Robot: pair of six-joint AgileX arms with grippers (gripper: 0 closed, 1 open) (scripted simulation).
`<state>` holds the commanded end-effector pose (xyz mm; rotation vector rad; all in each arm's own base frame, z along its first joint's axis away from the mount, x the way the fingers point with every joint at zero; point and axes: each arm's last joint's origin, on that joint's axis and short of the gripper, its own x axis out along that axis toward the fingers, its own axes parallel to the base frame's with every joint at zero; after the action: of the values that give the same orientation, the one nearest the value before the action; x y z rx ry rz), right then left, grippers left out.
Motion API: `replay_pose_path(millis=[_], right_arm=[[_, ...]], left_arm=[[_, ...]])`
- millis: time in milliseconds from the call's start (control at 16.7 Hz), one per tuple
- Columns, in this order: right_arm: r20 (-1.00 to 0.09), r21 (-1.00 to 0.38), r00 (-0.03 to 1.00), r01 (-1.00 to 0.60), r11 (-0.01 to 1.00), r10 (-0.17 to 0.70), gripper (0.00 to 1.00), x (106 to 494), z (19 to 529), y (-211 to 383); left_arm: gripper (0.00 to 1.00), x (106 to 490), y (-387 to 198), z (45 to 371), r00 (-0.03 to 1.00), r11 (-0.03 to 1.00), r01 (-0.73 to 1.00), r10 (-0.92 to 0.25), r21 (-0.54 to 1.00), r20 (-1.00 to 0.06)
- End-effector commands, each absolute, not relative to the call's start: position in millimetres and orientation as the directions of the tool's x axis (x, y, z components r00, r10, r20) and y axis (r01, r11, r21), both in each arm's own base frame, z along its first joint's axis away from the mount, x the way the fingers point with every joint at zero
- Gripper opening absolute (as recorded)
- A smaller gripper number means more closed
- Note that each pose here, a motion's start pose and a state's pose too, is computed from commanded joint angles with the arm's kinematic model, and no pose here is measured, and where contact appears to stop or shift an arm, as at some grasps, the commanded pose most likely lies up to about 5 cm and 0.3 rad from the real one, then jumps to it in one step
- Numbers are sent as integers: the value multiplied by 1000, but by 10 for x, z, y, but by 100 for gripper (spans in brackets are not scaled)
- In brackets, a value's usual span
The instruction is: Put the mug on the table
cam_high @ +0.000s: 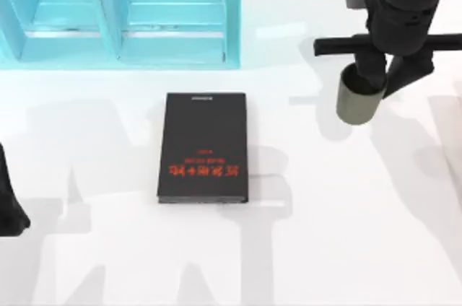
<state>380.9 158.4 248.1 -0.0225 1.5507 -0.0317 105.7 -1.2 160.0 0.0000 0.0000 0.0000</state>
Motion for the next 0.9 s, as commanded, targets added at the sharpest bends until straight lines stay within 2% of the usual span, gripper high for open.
replay_pose_path(millis=[240,660,900], right_arm=[[-999,-39,15,3,999,-39,0,3814,2416,1610],[-999,-34,22,6,999,-34,0,3820,1886,1653],[-999,-35,20,6,999,-35,0,3812,1835,1656]], left_arm=[[100,1057,-12,1600,1000,1000,0,0,0,0],[100,1057,-12,1600,1000,1000,0,0,0,0],[100,1057,-12,1600,1000,1000,0,0,0,0]])
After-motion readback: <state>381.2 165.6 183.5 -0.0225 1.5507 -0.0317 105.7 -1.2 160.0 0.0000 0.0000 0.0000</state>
